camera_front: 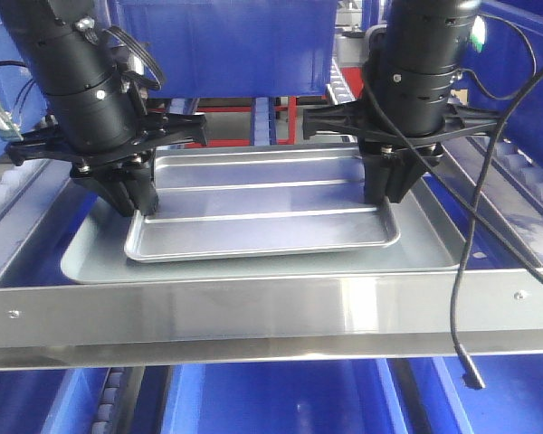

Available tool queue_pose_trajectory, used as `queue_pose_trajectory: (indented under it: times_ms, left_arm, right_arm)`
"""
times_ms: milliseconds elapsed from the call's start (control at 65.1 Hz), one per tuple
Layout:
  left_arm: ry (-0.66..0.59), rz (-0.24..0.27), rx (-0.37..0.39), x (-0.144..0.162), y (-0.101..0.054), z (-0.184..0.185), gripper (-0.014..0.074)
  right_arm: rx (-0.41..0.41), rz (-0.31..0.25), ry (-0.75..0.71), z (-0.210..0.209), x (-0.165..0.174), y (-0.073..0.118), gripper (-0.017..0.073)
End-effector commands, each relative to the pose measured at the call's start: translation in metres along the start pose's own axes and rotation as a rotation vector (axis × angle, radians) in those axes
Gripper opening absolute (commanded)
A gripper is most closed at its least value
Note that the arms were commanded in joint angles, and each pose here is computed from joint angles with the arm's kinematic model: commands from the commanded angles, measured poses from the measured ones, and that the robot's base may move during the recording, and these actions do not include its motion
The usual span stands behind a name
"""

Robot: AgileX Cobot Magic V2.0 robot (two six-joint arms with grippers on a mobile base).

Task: Grab silver tray and stack on right shelf
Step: 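Lower the held tray with both grippers onto the shelf tray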

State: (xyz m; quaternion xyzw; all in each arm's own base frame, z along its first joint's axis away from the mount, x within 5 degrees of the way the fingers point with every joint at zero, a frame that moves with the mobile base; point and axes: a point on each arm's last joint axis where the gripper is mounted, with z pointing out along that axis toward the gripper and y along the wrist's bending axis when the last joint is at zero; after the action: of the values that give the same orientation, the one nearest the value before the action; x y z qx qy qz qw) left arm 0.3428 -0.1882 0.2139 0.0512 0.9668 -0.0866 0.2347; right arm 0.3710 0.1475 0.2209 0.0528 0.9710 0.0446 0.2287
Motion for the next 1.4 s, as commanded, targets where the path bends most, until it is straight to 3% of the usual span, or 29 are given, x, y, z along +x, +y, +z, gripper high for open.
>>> queue_pose_trajectory:
  times_ms: [0,430,507,645,676,768,798,860,921,1136,1182,1321,1336,1382]
  left_arm:
    - [-0.107,0.003,0.062,-0.015,-0.009,-0.025,-0.009]
    - [-0.11,0.017,0.052,-0.016,-0.008,-0.025,-0.0089]
    - [-0.11,0.017,0.052,-0.016,-0.008,-0.025,-0.0089]
    - [-0.096,0.016,0.044,-0.014,-0.007,-0.025,-0.0083]
    - [-0.092,0.017,0.038,-0.014,-0.006,-0.024,-0.0051]
    - [-0.087,0.018,0.029,-0.015,-0.004,-0.024,0.0185]
    - [-0.088,0.015,0.028,-0.015,-0.002,-0.024,0.0272]
    - [-0.086,0.01,0.026,-0.016,-0.001,-0.024,0.0361]
    - [-0.087,0.009,0.024,-0.016,0.0,-0.024,0.0384]
    - [-0.101,0.04,0.004,-0.018,0.001,-0.025,0.0302]
    - [-0.091,0.039,-0.002,-0.018,0.002,-0.026,0.0219]
    - [-0.096,0.041,-0.001,-0.019,0.001,-0.026,-0.0066]
    - [-0.097,0.041,-0.001,-0.019,0.001,-0.026,-0.011]
    - [-0.102,0.041,0.002,-0.02,0.001,-0.026,-0.009]
  right_arm:
    - [-0.088,0.005,-0.144,-0.031,-0.02,0.008,0.0069]
    - [-0.082,0.005,-0.135,-0.031,-0.019,0.008,0.0082]
    - [-0.082,0.005,-0.135,-0.031,-0.019,0.008,0.013]
    - [-0.077,0.005,-0.128,-0.031,-0.019,0.007,0.0336]
    - [-0.075,0.006,-0.126,-0.031,-0.018,0.007,0.04]
    - [-0.071,0.006,-0.12,-0.031,-0.018,0.007,0.0534]
    - [-0.069,0.006,-0.117,-0.031,-0.018,0.007,0.0553]
    - [-0.065,0.006,-0.112,-0.031,-0.017,0.006,0.0564]
    - [-0.061,0.006,-0.106,-0.031,-0.017,0.006,0.0562]
    - [-0.053,0.006,-0.095,-0.032,-0.016,0.005,0.0537]
    - [-0.049,0.007,-0.09,-0.033,-0.015,0.004,0.0465]
    - [-0.05,0.007,-0.092,-0.034,-0.015,0.004,0.0027]
    - [-0.052,0.007,-0.095,-0.034,-0.016,0.005,0.0034]
    - [-0.061,0.007,-0.107,-0.033,-0.017,0.005,0.0092]
